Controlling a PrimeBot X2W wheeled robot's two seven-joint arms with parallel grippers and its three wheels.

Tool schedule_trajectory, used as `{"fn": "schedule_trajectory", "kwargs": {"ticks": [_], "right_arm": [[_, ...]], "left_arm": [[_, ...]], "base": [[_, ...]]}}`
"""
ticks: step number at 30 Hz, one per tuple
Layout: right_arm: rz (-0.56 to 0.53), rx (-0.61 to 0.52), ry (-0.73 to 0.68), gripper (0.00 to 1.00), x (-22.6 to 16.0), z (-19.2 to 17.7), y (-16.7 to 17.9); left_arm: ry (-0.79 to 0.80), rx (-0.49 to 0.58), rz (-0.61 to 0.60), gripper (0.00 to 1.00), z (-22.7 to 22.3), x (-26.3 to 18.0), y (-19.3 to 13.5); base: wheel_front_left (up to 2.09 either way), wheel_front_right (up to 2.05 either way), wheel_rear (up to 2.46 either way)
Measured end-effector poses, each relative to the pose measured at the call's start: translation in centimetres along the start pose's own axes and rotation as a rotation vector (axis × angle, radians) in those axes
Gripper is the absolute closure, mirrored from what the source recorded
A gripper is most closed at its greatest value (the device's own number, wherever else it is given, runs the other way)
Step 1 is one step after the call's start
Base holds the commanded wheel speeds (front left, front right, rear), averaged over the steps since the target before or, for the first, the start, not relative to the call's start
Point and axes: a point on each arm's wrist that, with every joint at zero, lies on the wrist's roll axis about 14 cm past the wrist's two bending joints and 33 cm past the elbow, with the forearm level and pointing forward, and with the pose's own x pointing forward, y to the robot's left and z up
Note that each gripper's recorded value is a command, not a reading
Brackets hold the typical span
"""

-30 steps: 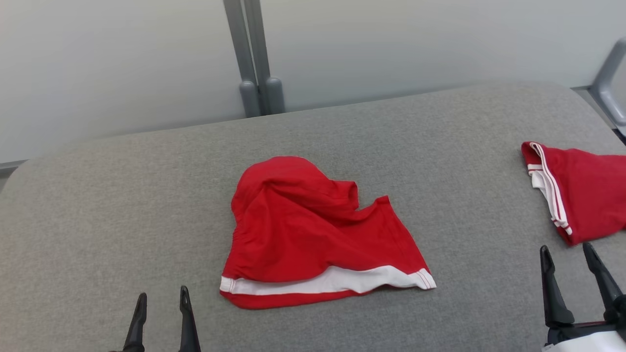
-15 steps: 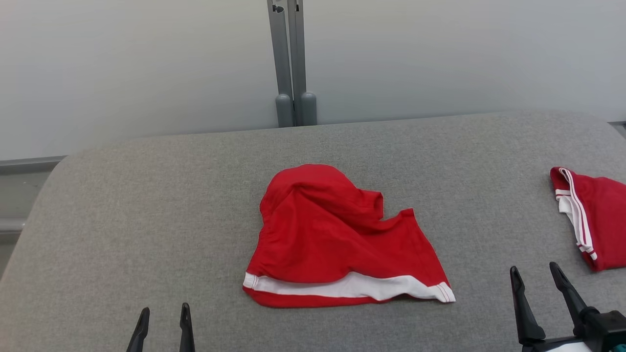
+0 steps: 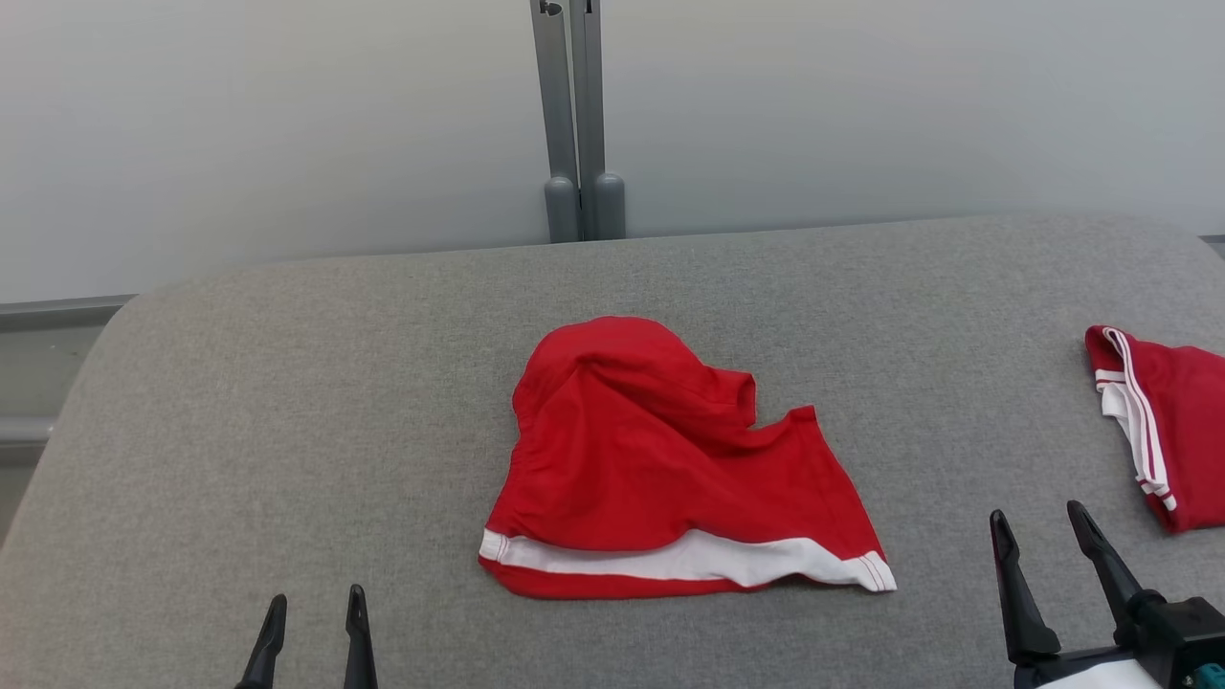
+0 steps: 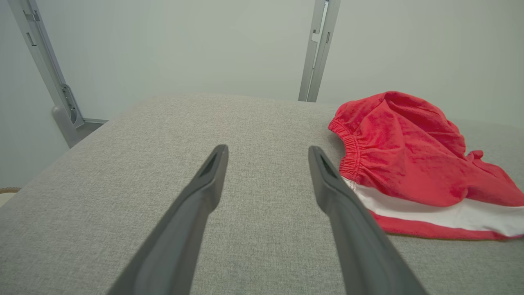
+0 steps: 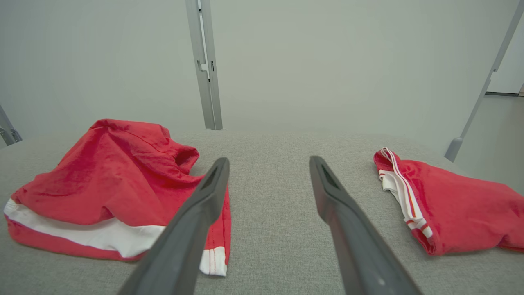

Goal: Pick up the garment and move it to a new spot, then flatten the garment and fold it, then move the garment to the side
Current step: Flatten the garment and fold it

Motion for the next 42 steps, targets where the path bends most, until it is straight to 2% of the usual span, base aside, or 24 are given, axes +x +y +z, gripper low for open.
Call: {"fn": "schedule_trajectory", "kwargs": {"ticks": [20, 24, 25, 27, 31, 36, 42], "right_arm": [[0.004, 0.000, -0.010, 0.00, 0.2, 0.3, 0.0], [0.037, 0.010, -0.036, 0.00, 0.7, 1.1, 1.0], [0.056, 0.021, -0.018, 0.00, 0.8, 0.6, 1.5], [0.133, 0.013, 0.107, 0.00, -0.1, -3.1, 3.2], [0.203, 0.000, 0.272, 0.00, -0.9, -8.0, 4.4], [0.238, -0.026, 0.358, 0.00, 0.2, -10.7, 4.7], [0.302, -0.029, 0.401, 0.00, 2.0, -12.0, 6.4]], "left_arm": [[-0.003, 0.003, 0.011, 0.00, 0.1, 0.2, 0.2], [-0.040, -0.004, -0.030, 0.00, 1.2, 1.0, -1.0], [-0.053, -0.006, -0.045, 0.00, 1.6, 1.5, -1.5], [-0.031, -0.009, -0.084, 0.00, 1.0, 2.0, -2.6], [0.153, 0.004, -0.193, 0.00, -4.6, 1.4, -5.3], [0.190, 0.022, -0.283, 0.00, -5.5, 3.7, -7.5], [0.267, 0.055, -0.315, 0.00, -7.5, 5.3, -7.9]], "base": [[0.00, 0.00, 0.00], [0.00, 0.00, 0.00], [0.00, 0.00, 0.00], [0.00, 0.00, 0.00], [0.00, 0.00, 0.00], [0.00, 0.00, 0.00], [0.00, 0.00, 0.00]]}}
